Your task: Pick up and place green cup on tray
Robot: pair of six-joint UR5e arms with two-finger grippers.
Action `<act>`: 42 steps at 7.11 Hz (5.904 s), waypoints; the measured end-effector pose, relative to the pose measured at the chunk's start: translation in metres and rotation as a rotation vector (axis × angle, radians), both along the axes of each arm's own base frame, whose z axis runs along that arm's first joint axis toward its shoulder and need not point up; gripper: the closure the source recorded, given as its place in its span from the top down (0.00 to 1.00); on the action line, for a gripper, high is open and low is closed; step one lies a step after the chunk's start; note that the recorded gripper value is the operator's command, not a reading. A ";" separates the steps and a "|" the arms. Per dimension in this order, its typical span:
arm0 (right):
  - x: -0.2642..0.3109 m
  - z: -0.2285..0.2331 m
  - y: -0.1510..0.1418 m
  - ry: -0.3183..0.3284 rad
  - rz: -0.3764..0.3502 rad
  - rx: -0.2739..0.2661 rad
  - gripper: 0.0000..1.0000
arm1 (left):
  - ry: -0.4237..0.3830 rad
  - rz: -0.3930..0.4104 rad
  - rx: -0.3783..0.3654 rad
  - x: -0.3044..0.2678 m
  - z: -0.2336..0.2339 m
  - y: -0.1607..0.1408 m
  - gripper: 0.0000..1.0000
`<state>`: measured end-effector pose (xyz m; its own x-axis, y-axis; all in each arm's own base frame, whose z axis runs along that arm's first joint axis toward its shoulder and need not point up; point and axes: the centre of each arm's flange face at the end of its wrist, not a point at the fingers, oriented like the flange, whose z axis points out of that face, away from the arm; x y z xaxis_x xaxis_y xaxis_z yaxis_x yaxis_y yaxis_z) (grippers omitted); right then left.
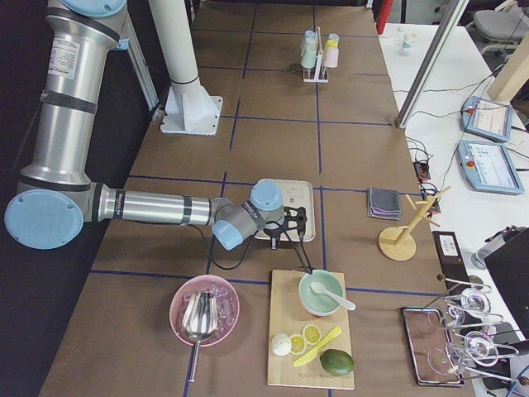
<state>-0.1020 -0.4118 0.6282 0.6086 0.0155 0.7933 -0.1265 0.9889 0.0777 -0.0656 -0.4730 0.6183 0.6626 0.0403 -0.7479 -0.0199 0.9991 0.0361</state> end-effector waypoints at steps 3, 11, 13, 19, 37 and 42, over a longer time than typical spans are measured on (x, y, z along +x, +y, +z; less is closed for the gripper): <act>0.015 -0.036 -0.017 -0.094 0.027 0.009 0.00 | 0.000 0.000 -0.004 0.000 0.002 0.001 1.00; -0.203 -0.222 -0.069 -0.300 0.013 -0.122 0.00 | 0.000 -0.001 -0.007 0.000 0.003 0.001 1.00; -0.274 -0.249 -0.043 -0.296 0.008 -0.089 0.00 | 0.000 -0.001 -0.007 0.000 0.003 0.001 1.00; -0.373 -0.280 0.018 -0.281 -0.038 -0.044 0.02 | 0.000 0.000 -0.013 0.000 0.006 0.002 1.00; -0.121 -0.209 -0.085 -0.102 0.044 -0.034 1.00 | -0.191 0.155 0.454 0.114 -0.240 -0.054 1.00; -0.039 -0.129 -0.076 0.065 -0.046 0.055 1.00 | -0.800 0.428 0.705 0.188 -0.343 -0.003 1.00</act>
<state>-0.1407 -0.4877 0.4987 0.6578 -0.0567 0.7510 -0.0736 0.9876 0.1390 0.1223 -0.4756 0.2752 0.7688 0.6193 0.1594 -0.6225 0.6678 0.4081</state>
